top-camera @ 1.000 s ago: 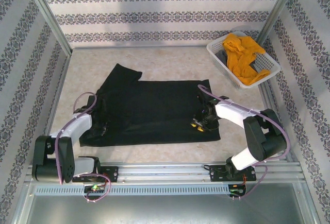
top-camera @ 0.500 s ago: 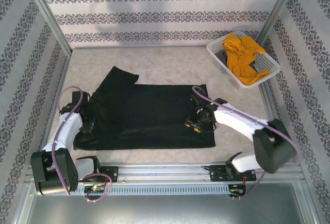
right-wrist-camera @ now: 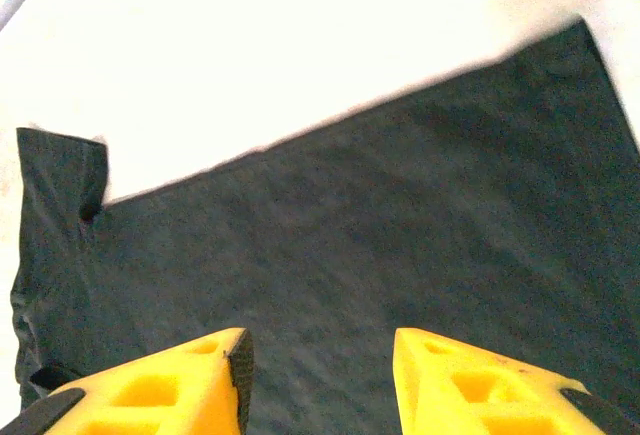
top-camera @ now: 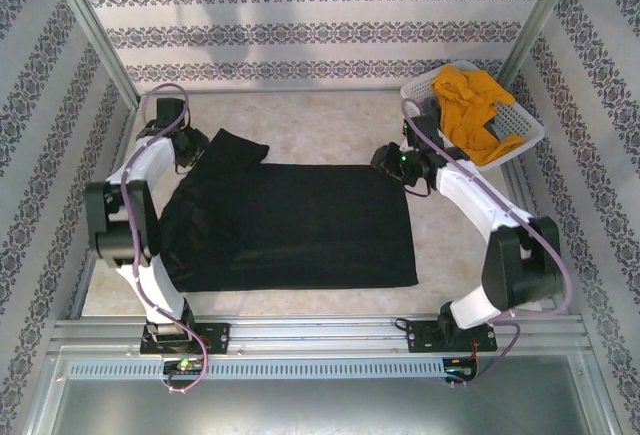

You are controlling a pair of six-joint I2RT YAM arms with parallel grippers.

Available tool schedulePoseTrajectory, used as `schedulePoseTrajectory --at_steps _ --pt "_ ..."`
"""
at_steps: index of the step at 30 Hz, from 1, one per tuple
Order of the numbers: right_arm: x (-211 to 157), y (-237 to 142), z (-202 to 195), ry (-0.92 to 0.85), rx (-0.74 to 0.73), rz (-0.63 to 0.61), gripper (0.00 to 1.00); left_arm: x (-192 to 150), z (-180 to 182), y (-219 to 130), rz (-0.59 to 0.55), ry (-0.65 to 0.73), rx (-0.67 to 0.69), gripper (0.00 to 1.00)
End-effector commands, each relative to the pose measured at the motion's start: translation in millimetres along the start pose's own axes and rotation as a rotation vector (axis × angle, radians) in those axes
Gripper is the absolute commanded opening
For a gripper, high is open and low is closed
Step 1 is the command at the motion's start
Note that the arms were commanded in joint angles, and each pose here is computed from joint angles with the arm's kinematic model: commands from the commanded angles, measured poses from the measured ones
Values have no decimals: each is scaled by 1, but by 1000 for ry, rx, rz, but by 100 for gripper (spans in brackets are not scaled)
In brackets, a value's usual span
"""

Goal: Fold and stack the t-shirts

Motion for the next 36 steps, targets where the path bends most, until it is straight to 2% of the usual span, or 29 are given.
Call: schedulePoseTrajectory --at_steps 1,6,12,18,22,27,32,36 --pt "17 17 2 -49 25 18 44 17 -34 23 -48 110 -110 33" --pt "33 33 -2 -35 -7 25 45 31 -43 71 -64 198 -65 34" --pt "38 38 -1 -26 -13 30 46 35 -48 106 -46 247 -6 42" --pt "36 41 -4 -3 -10 37 46 17 -50 120 -20 361 140 45" --pt "38 40 -5 6 -7 33 46 8 -29 126 34 348 278 45" --pt "41 39 -6 6 -4 30 46 1 -26 137 96 357 305 46" --pt "34 39 -12 25 -28 33 46 1 -25 143 122 364 330 40" --pt "28 39 -20 57 -56 17 46 -1 -25 143 141 379 331 24"
Point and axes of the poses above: each hand's point on the last joint's axis, 136 mm out from that joint toward the fingers, its own y axis out along the fingers, its own z axis along the line the jaws close on, x = y × z, the point moved 5 cm from there along -y, back along the fingers, and after that the axes turned 5 degrees about -y, right-handed, at the moved point
